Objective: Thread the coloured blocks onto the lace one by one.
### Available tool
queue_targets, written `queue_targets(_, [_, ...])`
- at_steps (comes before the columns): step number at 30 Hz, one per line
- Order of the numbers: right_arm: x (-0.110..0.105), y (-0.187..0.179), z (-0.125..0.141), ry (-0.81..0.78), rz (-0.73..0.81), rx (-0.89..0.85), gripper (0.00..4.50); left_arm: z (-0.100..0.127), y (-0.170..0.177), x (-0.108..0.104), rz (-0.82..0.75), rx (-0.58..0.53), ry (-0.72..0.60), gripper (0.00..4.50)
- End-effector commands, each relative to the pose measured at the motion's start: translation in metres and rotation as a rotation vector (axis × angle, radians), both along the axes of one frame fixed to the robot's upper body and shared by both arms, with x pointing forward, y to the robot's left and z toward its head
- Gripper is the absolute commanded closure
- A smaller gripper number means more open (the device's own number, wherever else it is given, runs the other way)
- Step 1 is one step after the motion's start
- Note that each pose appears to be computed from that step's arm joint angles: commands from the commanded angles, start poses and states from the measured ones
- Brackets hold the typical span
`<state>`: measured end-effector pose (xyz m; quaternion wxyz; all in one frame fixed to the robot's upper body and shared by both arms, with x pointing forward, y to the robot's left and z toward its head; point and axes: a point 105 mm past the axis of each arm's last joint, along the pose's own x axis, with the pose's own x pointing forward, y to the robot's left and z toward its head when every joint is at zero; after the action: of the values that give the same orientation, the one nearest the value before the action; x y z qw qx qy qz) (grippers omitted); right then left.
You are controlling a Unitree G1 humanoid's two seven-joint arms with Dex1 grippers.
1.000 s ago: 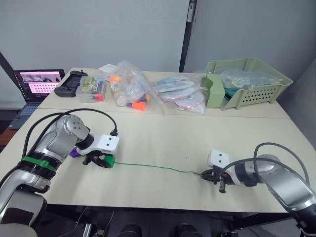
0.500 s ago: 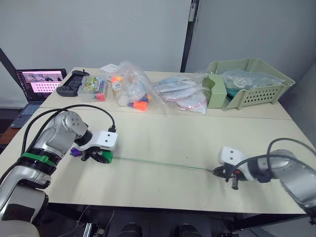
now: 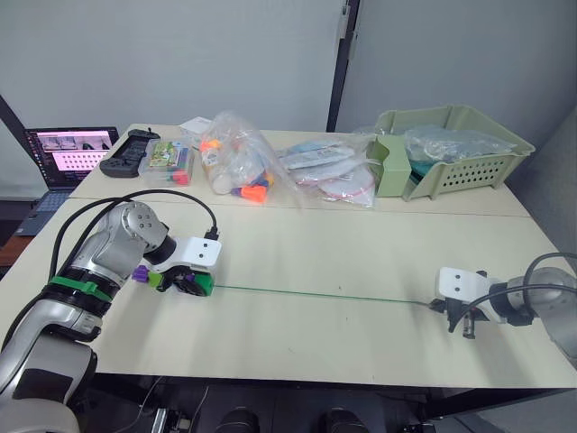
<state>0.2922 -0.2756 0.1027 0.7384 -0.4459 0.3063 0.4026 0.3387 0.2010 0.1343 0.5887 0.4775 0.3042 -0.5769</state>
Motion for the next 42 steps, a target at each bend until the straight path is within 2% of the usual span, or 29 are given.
queue_targets(1, [0.001,-0.021,0.007,-0.021,-0.043,-0.082,4.5,0.013,-0.003,0.003,-0.011,-0.018,-0.041,3.3])
queue_targets(13, [0.003,-0.011,0.002,-0.036,-0.018,-0.05,4.5,0.009,0.002,0.001,0.007,0.001,-0.024,3.3])
queue_targets(19, [0.007,0.012,0.004,-0.048,0.024,0.038,4.5,0.009,-0.007,-0.001,0.002,-0.053,-0.011,3.3])
queue_targets(25, [0.006,0.041,-0.002,-0.027,0.092,0.078,4.5,0.008,-0.008,-0.003,0.002,-0.055,-0.008,3.3])
queue_targets(33, [0.006,0.044,-0.004,-0.013,0.083,0.094,4.5,0.006,-0.008,-0.003,0.022,-0.061,-0.008,3.3])
queue_targets(34, [0.005,0.044,-0.002,-0.006,0.074,0.108,4.5,0.007,-0.007,-0.003,0.028,-0.066,-0.01,2.8])
queue_targets(35, [0.005,0.044,0.0,-0.005,0.071,0.113,4.17,0.008,-0.006,-0.002,0.035,-0.068,-0.013,2.27])
queue_targets(42, [-0.001,0.039,0.026,-0.024,0.058,0.151,1.82,0.024,0.001,0.0,0.093,-0.155,-0.036,0.03])
